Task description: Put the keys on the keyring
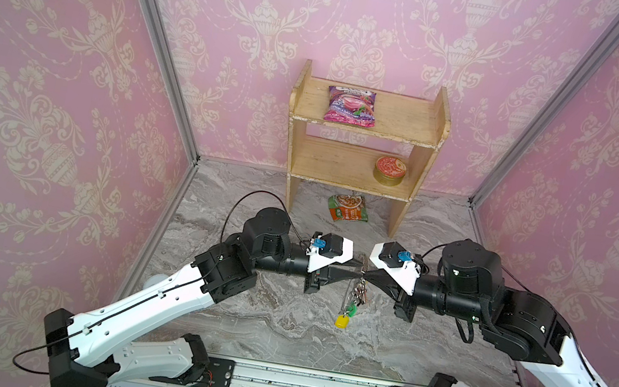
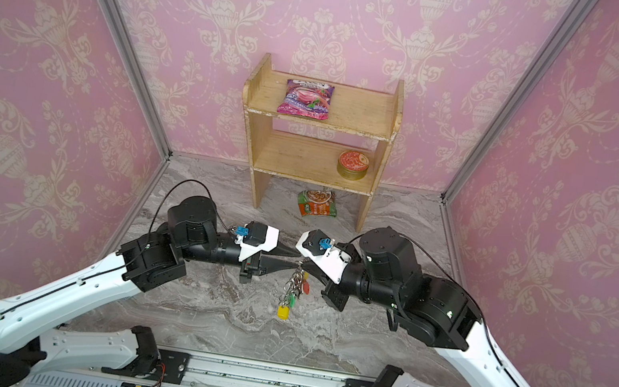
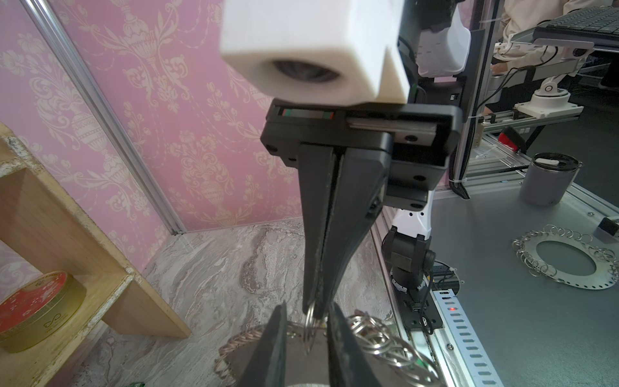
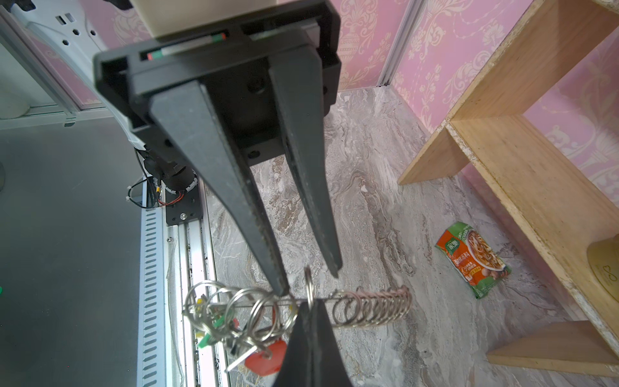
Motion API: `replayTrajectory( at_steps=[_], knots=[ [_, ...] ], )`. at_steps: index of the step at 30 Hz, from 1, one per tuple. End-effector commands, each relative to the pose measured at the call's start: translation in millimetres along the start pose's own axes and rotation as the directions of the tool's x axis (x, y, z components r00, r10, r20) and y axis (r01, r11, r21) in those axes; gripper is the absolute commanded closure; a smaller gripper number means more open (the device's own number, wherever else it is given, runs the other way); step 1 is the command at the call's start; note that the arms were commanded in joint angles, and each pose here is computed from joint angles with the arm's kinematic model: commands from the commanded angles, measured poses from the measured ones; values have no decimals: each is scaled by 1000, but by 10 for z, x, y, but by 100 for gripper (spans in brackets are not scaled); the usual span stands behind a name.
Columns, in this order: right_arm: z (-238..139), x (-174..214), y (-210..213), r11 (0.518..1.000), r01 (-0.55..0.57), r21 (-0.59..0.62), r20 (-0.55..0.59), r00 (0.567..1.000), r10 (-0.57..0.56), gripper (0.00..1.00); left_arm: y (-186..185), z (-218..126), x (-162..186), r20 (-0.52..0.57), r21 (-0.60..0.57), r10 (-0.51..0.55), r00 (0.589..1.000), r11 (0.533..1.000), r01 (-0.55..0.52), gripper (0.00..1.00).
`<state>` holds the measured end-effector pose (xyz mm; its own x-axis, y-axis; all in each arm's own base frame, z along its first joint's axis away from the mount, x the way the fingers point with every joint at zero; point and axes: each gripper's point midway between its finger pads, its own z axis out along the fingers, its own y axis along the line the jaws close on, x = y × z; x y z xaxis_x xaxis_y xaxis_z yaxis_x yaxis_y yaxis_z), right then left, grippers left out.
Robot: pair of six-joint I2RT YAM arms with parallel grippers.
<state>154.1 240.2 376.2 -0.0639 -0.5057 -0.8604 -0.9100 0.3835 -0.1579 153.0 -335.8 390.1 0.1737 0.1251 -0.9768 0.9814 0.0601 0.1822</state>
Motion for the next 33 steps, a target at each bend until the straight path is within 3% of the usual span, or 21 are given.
replayTrajectory(
  at_steps=[1,16,21,25,29,33],
  knots=[
    [-112,-237,-26,1000,28,11,93,995,-29,100,43,6,-63,-4,-16,25,1000,1000,-25,79],
    [-102,-253,-4,1000,26,-2,106,994,-25,100,23,48,-90,6,-1,34,999,999,-34,91],
    [-114,-295,-2,1000,28,-4,120,992,-27,100,-12,75,-66,-2,13,42,999,999,-42,100],
    [-120,-289,-33,1000,21,14,117,993,-23,100,-9,76,-94,8,1,68,998,998,-68,100],
    [-198,-273,-101,998,11,63,122,992,-18,81,18,29,-204,64,-37,110,992,994,-108,100],
    [-291,-277,-136,995,-2,96,141,990,-12,76,19,-33,-361,146,-69,154,977,987,-146,100]
  ],
)
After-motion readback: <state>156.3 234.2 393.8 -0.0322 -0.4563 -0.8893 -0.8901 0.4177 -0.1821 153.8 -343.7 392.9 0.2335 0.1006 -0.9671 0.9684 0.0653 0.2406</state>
